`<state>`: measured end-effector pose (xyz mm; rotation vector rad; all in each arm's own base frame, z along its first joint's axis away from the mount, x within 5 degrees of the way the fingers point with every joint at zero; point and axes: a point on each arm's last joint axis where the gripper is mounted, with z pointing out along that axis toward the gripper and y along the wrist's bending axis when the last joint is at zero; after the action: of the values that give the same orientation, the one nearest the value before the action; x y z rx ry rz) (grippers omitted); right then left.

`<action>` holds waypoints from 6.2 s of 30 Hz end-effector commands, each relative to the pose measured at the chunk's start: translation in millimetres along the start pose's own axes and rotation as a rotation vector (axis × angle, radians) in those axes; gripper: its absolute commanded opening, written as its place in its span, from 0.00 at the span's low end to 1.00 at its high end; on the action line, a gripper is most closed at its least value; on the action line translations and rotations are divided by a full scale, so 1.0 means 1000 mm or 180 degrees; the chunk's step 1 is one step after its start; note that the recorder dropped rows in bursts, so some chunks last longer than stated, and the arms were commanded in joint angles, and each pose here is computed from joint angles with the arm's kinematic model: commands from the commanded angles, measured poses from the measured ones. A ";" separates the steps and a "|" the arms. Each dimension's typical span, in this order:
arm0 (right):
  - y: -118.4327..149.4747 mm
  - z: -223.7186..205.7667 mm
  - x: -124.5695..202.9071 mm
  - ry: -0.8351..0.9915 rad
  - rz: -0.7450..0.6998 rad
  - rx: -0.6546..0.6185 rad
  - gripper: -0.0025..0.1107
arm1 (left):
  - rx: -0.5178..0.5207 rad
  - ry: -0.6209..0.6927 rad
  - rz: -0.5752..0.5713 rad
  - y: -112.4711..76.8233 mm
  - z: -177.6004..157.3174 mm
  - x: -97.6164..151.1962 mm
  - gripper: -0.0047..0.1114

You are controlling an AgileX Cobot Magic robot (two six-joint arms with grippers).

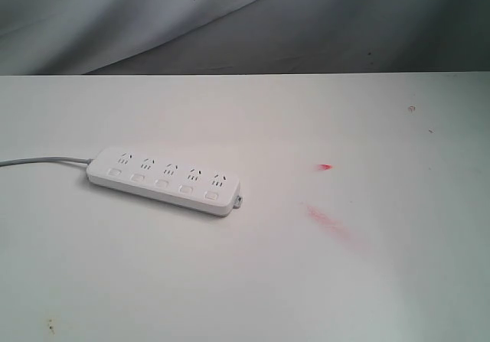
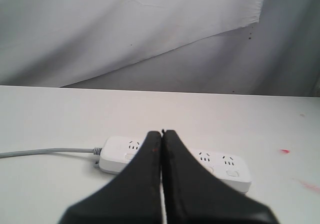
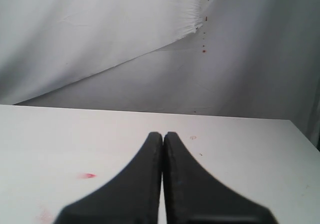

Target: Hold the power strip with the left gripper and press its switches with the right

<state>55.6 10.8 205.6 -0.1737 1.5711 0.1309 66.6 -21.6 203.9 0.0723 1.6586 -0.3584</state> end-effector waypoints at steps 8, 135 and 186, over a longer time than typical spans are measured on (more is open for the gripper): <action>-0.002 0.000 0.000 -0.0023 -0.0015 0.0119 0.02 | 0.0014 -0.0003 0.0022 0.000 0.000 0.001 0.04; -0.002 0.000 0.000 -0.0024 0.0002 0.0113 0.02 | -0.0436 -0.0253 0.0249 0.011 -0.014 -0.001 0.04; -0.002 0.000 0.000 -0.0024 0.0002 0.0113 0.02 | -0.0566 -0.0272 0.0249 0.013 -0.014 -0.001 0.04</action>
<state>55.9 9.1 205.6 -0.1578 1.5722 0.1006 56.4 -5.1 204.4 -0.0178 1.5960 -0.1522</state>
